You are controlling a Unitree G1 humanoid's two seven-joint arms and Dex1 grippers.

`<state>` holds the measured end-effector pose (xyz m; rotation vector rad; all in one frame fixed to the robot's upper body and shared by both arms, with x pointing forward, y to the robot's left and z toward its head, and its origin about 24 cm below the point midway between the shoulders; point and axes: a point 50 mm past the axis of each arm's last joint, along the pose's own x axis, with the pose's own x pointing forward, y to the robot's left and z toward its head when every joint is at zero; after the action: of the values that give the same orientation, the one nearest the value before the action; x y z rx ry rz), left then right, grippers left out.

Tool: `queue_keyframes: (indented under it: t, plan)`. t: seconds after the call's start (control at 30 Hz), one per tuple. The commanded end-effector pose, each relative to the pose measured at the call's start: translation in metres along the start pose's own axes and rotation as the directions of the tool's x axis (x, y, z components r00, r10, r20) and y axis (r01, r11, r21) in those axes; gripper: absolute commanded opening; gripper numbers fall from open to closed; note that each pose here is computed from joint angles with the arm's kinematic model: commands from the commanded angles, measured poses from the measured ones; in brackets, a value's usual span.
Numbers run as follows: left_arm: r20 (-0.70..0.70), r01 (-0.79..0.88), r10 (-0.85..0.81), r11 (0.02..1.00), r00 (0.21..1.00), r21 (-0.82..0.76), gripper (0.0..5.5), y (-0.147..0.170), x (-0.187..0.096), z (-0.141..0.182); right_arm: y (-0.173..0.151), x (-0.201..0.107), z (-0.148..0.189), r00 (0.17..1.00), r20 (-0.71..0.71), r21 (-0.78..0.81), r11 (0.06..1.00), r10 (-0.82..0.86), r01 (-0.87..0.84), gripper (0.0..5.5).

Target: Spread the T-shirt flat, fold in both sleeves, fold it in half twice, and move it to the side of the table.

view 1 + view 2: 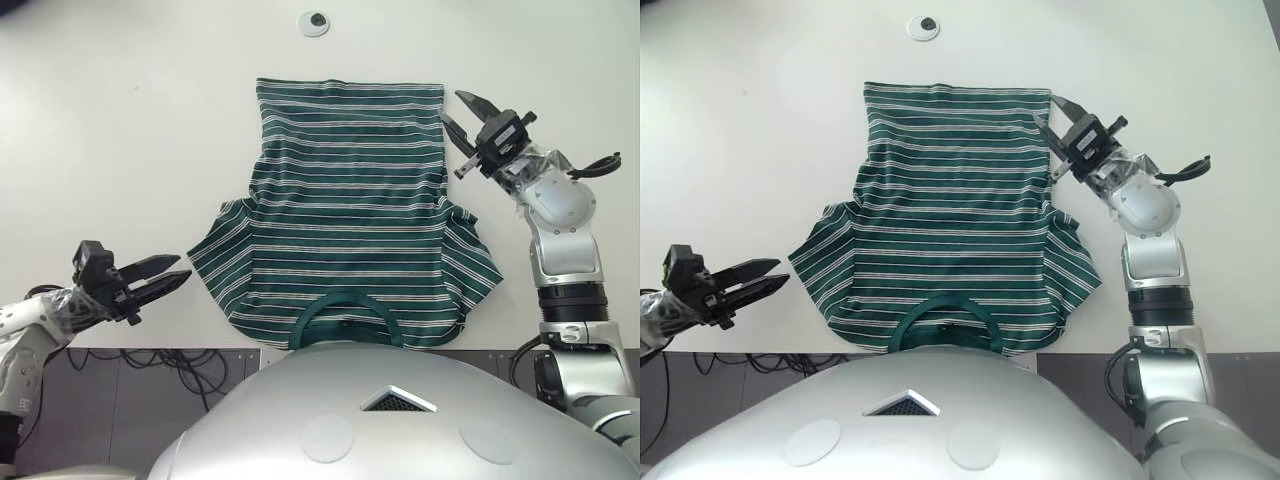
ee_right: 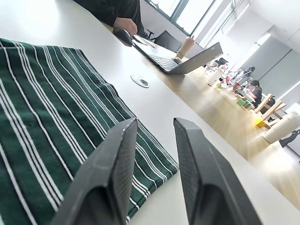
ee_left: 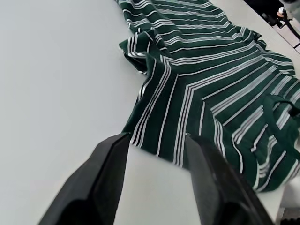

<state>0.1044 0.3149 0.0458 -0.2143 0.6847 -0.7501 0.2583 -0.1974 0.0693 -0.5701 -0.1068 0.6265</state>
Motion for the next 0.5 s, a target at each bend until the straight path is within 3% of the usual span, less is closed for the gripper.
queue_keyframes:
  t: [0.03, 0.13, 0.4, 0.5]
  plan:
    - [-0.006, -0.052, 0.051, 0.998, 0.999, -0.04, 2.11, -0.002, 0.012, 0.004, -0.001, -0.003, 0.001, 1.0, -0.015, 0.004, 1.0, 0.01, -0.01, 1.44]
    - [-0.003, -0.066, 0.066, 0.995, 0.998, -0.076, 2.11, -0.003, 0.019, 0.008, -0.001, -0.004, 0.0, 1.0, -0.021, 0.004, 1.0, 0.011, -0.011, 1.44]
    - [-0.045, -0.084, 0.082, 0.995, 0.996, -0.049, 0.94, 0.0, 0.018, 0.008, -0.001, -0.004, -0.001, 1.0, -0.026, 0.009, 1.0, 0.013, -0.013, 1.44]
    - [0.004, -0.073, 0.073, 0.997, 0.997, -0.04, 0.6, 0.002, 0.014, 0.013, 0.0, -0.003, -0.002, 1.0, -0.025, 0.012, 1.0, 0.016, -0.015, 1.44]
